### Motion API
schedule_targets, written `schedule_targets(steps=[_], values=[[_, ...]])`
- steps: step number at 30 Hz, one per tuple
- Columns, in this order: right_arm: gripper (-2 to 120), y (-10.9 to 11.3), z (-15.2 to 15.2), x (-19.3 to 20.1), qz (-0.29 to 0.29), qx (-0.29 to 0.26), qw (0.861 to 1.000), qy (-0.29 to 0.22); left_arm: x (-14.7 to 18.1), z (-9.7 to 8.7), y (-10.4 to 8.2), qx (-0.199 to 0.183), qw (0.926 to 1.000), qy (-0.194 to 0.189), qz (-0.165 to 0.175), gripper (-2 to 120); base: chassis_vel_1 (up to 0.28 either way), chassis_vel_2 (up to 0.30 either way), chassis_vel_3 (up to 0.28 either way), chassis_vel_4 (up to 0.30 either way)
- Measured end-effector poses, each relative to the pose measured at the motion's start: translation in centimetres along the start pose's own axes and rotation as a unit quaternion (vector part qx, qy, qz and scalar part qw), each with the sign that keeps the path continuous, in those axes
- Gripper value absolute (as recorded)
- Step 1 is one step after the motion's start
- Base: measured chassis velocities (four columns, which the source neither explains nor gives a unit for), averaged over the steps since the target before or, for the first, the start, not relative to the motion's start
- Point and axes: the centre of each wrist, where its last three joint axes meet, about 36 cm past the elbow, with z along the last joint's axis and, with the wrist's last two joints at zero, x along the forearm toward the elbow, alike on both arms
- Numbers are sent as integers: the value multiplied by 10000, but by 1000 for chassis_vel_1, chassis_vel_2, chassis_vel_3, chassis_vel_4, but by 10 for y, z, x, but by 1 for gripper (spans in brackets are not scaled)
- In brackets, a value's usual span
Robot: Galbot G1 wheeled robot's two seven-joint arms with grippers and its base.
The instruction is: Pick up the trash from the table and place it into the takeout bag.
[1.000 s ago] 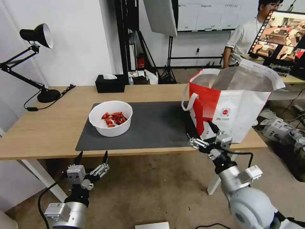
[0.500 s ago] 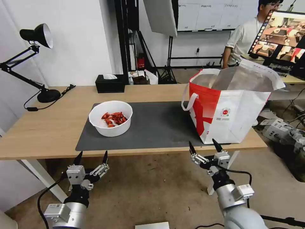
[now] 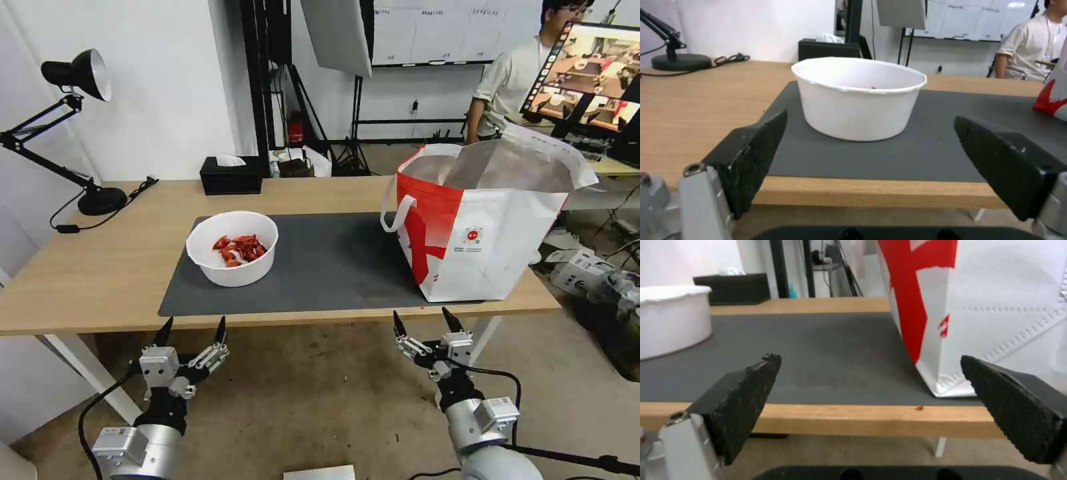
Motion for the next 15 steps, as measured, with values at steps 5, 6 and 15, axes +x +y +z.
schedule_targets(steps=[5,6,15], values=[[100,1,0,2,90,18,9999,109,0,1,0,1,10000,6,2,100,0,0,0,0],[100,1,0,3,110,21,9999,129,0,1,0,-1,10000,6,3,100,0,0,0,0],[100,2,1,6,174,80,9996,205,0,0,0,-5,10000,9,9,100,0,0,0,0]])
